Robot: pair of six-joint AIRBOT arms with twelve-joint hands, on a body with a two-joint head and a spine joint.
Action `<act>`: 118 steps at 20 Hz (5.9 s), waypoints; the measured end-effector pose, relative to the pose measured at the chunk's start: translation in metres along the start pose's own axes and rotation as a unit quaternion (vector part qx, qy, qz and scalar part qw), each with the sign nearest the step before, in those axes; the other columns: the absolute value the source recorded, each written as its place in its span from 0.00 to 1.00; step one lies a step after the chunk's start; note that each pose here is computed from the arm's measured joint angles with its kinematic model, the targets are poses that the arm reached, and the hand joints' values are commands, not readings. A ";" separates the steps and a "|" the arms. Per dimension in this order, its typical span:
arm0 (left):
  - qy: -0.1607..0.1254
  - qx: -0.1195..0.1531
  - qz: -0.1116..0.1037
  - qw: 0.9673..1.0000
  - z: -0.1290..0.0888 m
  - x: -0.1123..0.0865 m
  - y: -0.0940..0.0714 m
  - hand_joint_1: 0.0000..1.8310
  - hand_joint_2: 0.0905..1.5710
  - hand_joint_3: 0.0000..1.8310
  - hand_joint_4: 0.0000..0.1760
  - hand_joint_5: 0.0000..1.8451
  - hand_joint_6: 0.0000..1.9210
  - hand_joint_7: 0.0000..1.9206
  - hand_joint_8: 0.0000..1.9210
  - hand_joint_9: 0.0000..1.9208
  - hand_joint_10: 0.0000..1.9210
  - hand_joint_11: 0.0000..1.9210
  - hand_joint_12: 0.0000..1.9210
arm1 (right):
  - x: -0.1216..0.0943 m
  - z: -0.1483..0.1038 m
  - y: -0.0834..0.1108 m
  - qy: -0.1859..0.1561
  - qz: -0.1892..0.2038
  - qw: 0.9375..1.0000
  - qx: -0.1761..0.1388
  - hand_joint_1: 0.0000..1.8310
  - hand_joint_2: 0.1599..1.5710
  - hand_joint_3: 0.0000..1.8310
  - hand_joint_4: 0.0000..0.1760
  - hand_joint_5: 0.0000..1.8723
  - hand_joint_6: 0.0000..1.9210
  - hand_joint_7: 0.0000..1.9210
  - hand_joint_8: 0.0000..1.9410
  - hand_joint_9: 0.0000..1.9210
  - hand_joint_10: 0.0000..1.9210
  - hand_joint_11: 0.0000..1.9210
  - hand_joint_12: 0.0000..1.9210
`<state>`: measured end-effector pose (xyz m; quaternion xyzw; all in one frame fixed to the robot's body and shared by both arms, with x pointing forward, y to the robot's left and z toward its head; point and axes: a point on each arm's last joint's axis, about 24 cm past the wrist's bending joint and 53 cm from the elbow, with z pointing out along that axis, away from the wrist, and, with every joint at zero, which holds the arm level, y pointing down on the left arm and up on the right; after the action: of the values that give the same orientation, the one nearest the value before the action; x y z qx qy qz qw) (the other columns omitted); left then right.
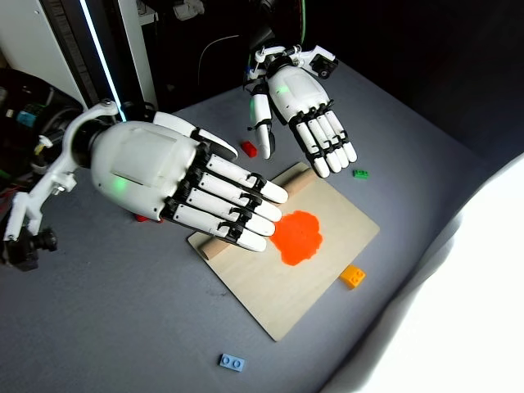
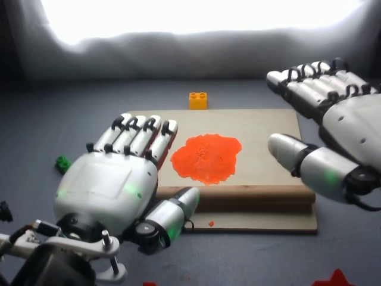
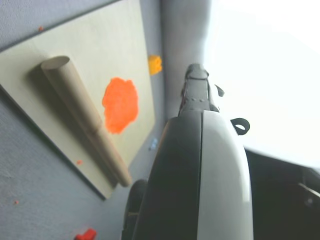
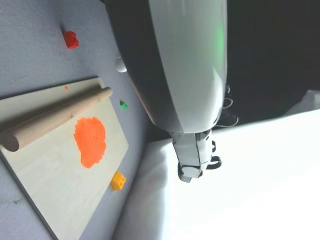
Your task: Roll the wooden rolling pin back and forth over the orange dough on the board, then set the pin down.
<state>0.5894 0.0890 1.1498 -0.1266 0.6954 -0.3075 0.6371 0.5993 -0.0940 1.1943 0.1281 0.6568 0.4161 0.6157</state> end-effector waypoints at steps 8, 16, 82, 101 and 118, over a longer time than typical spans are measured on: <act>0.006 0.012 -0.001 1.000 0.000 0.025 0.013 0.00 0.88 0.01 0.00 0.00 0.00 0.00 0.00 0.00 0.00 0.00 0.00 | 0.053 0.000 -0.019 0.024 -0.017 0.998 0.053 0.00 0.90 0.00 0.00 0.05 0.00 0.05 0.00 0.04 0.00 0.00 0.03; 0.005 0.025 0.003 1.000 0.006 0.041 0.017 0.00 0.88 0.01 0.00 0.00 0.00 0.00 0.00 0.00 0.00 0.00 0.00 | 0.087 0.009 0.009 0.011 -0.003 0.999 0.047 0.00 0.90 0.00 0.00 0.08 0.00 0.08 0.00 0.06 0.00 0.00 0.12; -0.003 0.019 -0.019 1.000 0.057 0.065 0.042 0.00 0.90 0.01 0.00 0.00 0.00 0.00 0.00 0.00 0.00 0.00 0.00 | 0.132 0.047 -0.063 -0.001 -0.054 0.996 0.067 0.00 0.90 0.00 0.00 0.06 0.00 0.06 0.00 0.05 0.00 0.01 0.02; -0.006 0.018 -0.033 0.999 0.080 0.060 0.042 0.00 0.90 0.00 0.00 0.00 0.00 0.00 0.00 0.00 0.00 0.00 0.00 | 0.123 0.066 -0.075 -0.005 -0.028 0.997 0.071 0.00 0.89 0.00 0.00 0.05 0.00 0.05 0.00 0.04 0.00 0.00 0.01; -0.004 0.010 -0.048 0.999 0.093 0.058 0.046 0.00 0.91 0.00 0.00 0.00 0.00 0.00 0.00 0.00 0.00 0.00 0.00 | 0.120 0.079 -0.078 -0.009 -0.021 0.997 0.070 0.00 0.89 0.00 0.00 0.05 0.00 0.05 0.00 0.04 0.00 0.01 0.02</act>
<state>0.6798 0.0669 1.0761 -0.1545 0.6829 -0.3442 0.6255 0.6735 -0.0300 1.0638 0.1608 0.6815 0.3549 0.6195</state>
